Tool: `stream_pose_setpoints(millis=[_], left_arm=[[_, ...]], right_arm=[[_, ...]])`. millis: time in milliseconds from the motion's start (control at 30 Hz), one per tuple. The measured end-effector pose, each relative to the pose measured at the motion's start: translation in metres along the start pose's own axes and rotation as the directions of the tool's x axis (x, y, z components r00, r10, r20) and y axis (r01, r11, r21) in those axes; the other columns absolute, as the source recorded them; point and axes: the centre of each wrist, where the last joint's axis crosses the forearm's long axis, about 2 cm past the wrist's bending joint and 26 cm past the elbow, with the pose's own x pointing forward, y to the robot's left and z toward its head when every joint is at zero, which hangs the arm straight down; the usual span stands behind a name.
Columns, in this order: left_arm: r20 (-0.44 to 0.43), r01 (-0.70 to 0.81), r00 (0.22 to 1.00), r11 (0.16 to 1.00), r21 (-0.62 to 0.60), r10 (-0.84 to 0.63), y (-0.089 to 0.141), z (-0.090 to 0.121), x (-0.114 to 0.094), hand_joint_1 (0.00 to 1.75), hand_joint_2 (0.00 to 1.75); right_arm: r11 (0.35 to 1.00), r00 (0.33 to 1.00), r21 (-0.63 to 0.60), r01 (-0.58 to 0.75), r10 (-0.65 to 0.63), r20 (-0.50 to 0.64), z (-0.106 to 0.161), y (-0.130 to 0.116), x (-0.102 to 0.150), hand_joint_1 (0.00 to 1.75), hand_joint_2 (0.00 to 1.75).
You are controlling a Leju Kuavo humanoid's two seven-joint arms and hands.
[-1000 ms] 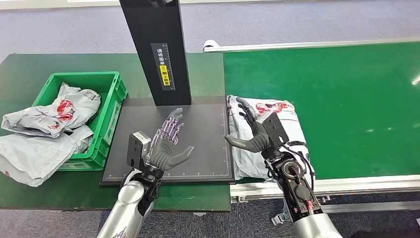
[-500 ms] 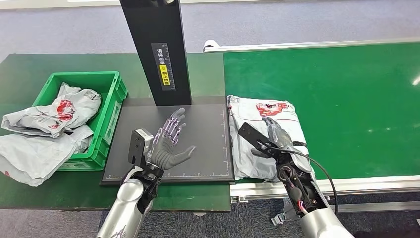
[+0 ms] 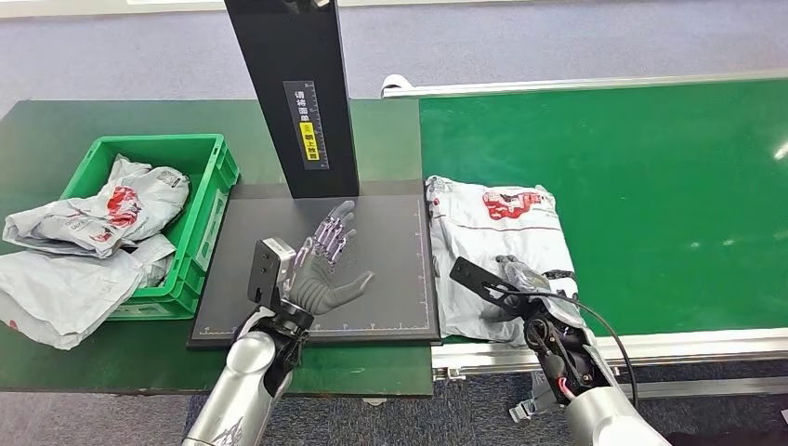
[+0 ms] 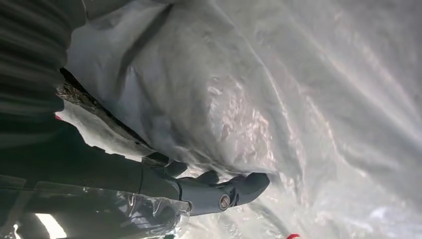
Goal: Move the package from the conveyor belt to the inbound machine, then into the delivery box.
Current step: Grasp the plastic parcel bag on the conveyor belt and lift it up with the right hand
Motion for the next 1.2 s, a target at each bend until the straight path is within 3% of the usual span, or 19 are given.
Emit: stream_pose_setpoints(millis=[233,667,700,800,833,900,1200], left_arm=[[-0.002,0.001,1.000,1.000,0.001,-0.001,0.002,-0.001,-0.003,0.00,1.75],[-0.006,-0.001,1.000,1.000,0.006,0.001,0.003,-0.001,-0.004,0.00,1.75],[-0.006,-0.001,1.000,1.000,0.006,0.001,0.003,-0.001,-0.004,0.00,1.75],[-0.005,-0.001,1.000,1.000,0.007,0.001,0.003,-0.001,-0.004,0.00,1.75],[-0.005,-0.001,1.000,1.000,0.007,0.001,0.004,-0.001,-0.004,0.00,1.75],[-0.005,0.000,1.000,1.000,0.007,0.000,0.004,-0.001,-0.004,0.00,1.75],[-0.003,0.004,1.000,1.000,0.022,-0.004,0.005,0.000,-0.004,0.00,1.75]], right_arm=[[0.992,0.996,0.123,-0.013,0.001,0.090,-0.004,0.004,0.003,0.00,1.75],[0.989,0.996,0.150,-0.008,-0.006,0.094,-0.006,0.005,0.007,0.00,1.75],[0.988,0.995,0.153,-0.007,-0.008,0.097,-0.006,0.005,0.008,0.22,1.75],[0.986,0.994,0.167,-0.005,-0.013,0.111,-0.006,0.005,0.009,1.45,1.75],[0.985,0.993,0.171,-0.005,-0.014,0.115,-0.007,0.005,0.009,1.67,1.75],[0.984,0.992,0.177,-0.006,-0.016,0.123,-0.007,0.003,0.009,1.75,1.75],[0.992,0.976,0.124,0.027,-0.053,0.210,-0.009,-0.004,0.014,1.75,1.75]])
